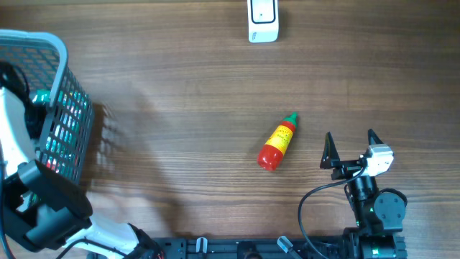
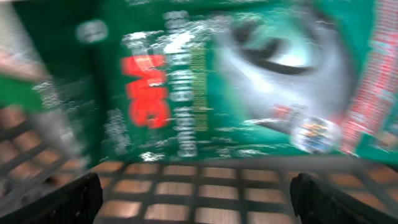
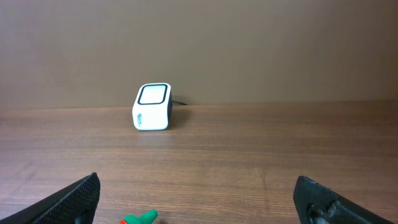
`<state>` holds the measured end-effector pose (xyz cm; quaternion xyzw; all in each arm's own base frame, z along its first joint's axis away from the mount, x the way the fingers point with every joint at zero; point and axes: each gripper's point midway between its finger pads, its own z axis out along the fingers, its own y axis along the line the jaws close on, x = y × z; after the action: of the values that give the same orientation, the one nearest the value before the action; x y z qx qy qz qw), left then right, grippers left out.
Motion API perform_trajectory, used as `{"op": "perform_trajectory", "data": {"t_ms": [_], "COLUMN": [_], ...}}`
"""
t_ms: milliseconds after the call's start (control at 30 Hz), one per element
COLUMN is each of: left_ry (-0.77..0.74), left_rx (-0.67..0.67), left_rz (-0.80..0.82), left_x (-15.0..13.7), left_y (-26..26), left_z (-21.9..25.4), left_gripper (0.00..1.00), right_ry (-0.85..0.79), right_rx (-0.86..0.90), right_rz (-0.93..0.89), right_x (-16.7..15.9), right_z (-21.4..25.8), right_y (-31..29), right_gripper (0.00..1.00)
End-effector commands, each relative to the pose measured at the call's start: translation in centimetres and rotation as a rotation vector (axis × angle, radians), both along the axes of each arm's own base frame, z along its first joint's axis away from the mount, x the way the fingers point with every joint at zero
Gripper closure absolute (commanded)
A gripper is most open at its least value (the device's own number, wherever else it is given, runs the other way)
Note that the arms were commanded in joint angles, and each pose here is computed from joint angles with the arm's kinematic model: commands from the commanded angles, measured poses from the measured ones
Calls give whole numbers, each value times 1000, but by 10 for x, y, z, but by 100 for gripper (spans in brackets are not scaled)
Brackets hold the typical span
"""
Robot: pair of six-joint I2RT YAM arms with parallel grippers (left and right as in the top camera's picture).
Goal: Scan the item barcode
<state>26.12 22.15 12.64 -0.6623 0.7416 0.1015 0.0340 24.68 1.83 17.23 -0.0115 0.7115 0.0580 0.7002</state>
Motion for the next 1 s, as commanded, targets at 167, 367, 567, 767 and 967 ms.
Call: {"op": "perform_trajectory", "data": {"t_ms": [167, 367, 567, 767, 967], "left_ry": [168, 237, 314, 276, 281], "left_rx": [-28, -63, 64, 67, 33], "left_rz": [283, 354, 314, 191, 129], "left_x": [-80, -122, -142, -128, -124], "left_y": [23, 34, 64, 76, 77], "left_z": [1, 5, 13, 8, -9], "left_gripper": [0, 0, 10, 21, 21], "right_ry": [-3, -3, -3, -3, -3], "right_rx": [-10, -10, -10, -11, -10], "right_rz": [-13, -13, -13, -13, -13], "right_x": [0, 0, 0, 0, 0], "right_z": [0, 0, 0, 0, 0], "right_y": [-2, -2, -2, -2, -2], "right_gripper": [1, 0, 0, 0, 0]}}
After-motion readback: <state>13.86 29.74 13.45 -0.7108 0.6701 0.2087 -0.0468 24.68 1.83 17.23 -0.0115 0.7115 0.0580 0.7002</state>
